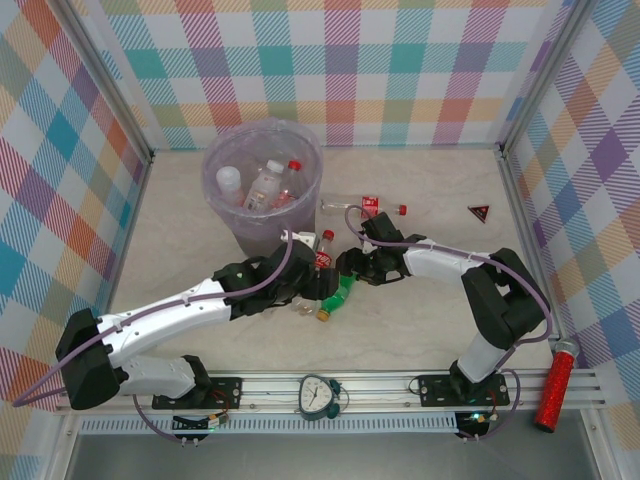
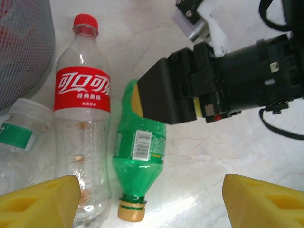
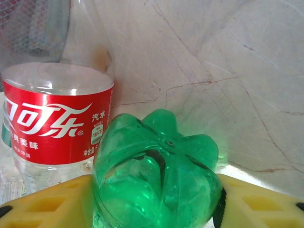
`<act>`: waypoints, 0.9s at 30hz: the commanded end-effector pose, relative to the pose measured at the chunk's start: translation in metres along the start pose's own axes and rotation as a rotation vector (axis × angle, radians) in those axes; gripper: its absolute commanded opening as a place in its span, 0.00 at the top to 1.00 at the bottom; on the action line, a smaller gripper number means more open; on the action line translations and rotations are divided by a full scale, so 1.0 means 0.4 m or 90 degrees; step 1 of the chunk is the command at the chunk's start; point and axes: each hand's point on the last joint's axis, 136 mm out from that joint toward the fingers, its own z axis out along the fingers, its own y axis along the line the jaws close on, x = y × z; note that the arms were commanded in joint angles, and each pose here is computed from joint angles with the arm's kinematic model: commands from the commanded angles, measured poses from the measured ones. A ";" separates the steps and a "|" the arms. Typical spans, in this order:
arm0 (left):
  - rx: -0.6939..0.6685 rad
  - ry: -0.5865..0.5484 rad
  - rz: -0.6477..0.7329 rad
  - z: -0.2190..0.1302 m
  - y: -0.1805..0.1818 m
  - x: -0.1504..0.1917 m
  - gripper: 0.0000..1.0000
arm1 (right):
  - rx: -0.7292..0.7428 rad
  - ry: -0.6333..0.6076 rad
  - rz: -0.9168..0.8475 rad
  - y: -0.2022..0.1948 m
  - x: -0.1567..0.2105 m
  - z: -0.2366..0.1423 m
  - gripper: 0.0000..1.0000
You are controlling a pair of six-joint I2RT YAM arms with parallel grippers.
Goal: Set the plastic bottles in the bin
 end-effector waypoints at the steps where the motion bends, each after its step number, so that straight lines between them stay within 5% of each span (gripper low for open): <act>1: 0.034 -0.037 -0.022 -0.013 -0.043 -0.045 0.22 | 0.001 -0.009 -0.035 0.012 -0.001 -0.023 0.41; 15: 0.065 0.010 -0.006 0.067 -0.089 -0.006 0.19 | -0.060 -0.067 -0.084 0.056 -0.054 -0.225 0.45; 27: 0.022 0.076 0.039 0.167 -0.107 -0.007 0.15 | -0.136 -0.073 -0.108 0.121 -0.023 -0.299 0.45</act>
